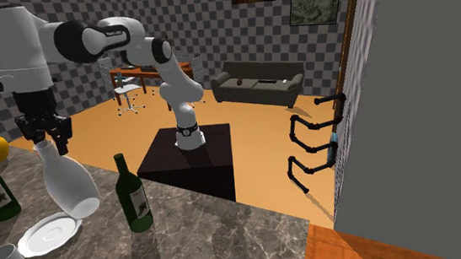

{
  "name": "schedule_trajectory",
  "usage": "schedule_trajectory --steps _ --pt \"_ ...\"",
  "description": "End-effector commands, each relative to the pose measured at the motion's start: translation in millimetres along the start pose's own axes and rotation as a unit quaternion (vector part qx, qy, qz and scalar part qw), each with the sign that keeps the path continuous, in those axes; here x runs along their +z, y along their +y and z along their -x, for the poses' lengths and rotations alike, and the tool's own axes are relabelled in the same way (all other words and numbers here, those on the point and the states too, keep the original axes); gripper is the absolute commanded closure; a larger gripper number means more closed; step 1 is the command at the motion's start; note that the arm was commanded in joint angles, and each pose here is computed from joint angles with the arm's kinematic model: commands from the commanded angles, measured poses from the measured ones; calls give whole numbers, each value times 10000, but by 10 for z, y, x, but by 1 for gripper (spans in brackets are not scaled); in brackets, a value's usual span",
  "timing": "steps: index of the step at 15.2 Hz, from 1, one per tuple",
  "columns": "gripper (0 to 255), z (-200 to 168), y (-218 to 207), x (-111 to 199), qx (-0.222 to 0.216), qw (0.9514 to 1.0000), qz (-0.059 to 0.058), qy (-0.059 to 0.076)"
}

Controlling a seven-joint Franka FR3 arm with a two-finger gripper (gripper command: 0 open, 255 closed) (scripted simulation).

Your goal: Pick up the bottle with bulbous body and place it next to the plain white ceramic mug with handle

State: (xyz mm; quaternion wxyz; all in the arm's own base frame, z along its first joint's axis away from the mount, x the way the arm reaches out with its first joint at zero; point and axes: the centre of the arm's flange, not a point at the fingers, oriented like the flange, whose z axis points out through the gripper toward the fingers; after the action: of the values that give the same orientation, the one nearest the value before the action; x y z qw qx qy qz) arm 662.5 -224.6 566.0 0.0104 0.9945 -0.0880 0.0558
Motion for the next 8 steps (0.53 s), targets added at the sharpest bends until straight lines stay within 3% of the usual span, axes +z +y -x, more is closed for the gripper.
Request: schedule_trajectory --steps 1,8 --pt "255 -68 225 88 -5 10000 0 6" --pt "255 -297 946 396 -5 10000 0 6"
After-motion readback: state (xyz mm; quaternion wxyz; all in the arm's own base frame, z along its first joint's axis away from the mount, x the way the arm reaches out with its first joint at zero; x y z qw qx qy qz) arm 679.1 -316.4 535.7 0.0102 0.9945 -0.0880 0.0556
